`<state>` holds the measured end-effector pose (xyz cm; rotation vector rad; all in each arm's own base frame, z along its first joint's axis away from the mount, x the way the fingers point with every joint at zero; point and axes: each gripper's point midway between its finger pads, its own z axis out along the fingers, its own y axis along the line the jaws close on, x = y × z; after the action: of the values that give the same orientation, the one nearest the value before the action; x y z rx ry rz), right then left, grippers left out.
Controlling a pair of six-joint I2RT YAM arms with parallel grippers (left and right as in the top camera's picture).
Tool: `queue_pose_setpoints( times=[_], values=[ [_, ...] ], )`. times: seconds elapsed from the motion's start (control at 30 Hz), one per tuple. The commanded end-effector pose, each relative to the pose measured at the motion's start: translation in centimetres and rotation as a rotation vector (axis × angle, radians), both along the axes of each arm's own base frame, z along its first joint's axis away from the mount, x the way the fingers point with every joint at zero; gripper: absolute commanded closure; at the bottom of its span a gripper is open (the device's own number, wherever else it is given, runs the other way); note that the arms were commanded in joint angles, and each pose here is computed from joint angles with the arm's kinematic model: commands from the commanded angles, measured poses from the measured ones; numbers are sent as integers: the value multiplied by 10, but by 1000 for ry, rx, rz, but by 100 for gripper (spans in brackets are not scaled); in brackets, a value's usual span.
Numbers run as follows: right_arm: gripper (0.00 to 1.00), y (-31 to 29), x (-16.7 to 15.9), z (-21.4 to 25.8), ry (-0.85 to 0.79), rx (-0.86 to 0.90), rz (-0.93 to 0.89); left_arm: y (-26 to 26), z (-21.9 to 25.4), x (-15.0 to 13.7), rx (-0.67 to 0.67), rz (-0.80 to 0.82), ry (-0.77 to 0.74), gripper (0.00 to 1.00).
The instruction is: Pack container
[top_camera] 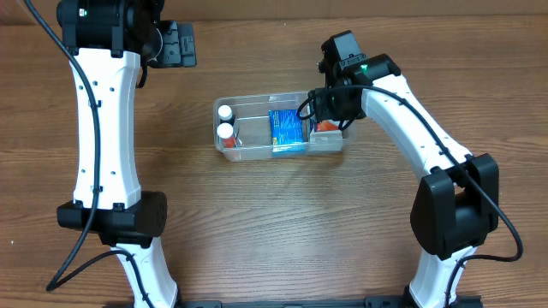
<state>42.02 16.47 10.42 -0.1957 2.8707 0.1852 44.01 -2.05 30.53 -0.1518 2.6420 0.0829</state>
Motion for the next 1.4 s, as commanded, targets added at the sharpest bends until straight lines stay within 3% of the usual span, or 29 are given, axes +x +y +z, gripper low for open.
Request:
queue_pose_setpoints(
  times=[0.0,0.1,0.3,0.5,0.57,0.77,1.07,1.27,1.37],
  values=[
    [18,3,-1,4,2,8,14,-1,4,1,-5,1,-14,0],
    [8,3,-2,4,4,8,14,-1,4,1,-5,1,-13,0],
    [2,6,9,14,-55,25,7,0,4,1,0,3,-14,0],
    [0,-25,55,131,-368,160,-189,0,4,1,-4,1,-13,0],
    [0,-46,61,148,-395,192,-225,0,3,0,-1,-3,-9,0],
    [0,-109,47,132,-288,149,-397,-3,8,-18,-16,-12,22,0],
    [1,-116,34,130,-262,91,-412,-20,63,-61,-45,-59,-108,0],
    [1,-128,23,131,-248,24,-434,-4,-7,-101,-59,115,154,0],
    [1,-128,22,129,-240,22,-434,9,-26,-127,0,149,203,0]
  ],
)
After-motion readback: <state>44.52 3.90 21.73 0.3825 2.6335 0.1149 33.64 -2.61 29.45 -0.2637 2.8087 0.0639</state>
